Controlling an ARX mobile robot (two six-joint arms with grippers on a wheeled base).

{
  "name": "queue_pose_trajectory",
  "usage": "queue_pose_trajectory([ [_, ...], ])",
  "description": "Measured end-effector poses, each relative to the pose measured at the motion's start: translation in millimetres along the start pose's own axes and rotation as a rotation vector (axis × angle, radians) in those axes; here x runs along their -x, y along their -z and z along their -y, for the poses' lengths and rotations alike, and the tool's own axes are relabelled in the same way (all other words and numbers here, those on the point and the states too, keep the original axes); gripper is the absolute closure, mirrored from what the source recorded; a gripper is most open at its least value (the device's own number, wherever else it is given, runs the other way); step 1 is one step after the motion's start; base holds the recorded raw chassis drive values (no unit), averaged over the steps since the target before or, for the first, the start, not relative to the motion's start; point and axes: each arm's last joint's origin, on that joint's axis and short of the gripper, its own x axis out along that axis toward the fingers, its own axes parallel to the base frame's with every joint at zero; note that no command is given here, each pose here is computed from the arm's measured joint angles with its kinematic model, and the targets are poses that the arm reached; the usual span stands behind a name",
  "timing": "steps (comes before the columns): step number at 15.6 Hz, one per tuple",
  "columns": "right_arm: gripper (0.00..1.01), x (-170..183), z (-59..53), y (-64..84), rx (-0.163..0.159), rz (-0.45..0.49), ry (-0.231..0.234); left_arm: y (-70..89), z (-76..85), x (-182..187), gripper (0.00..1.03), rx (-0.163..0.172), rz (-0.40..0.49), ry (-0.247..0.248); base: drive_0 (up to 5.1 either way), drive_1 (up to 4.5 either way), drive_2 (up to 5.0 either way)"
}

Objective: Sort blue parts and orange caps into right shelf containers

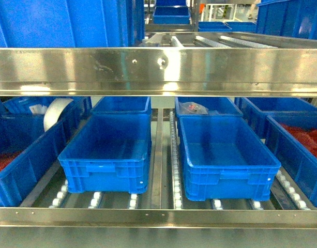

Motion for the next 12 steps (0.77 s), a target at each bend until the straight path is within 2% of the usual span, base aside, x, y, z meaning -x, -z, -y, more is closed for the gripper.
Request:
queue_pose_trajectory([
  [12, 0.56, 0.0, 0.1, 0.2, 0.0, -0.002, 0.003, 0.2, 0.0, 0.0, 0.61, -0.001, -0.002, 0.002, 0.0, 0.0, 0.0],
])
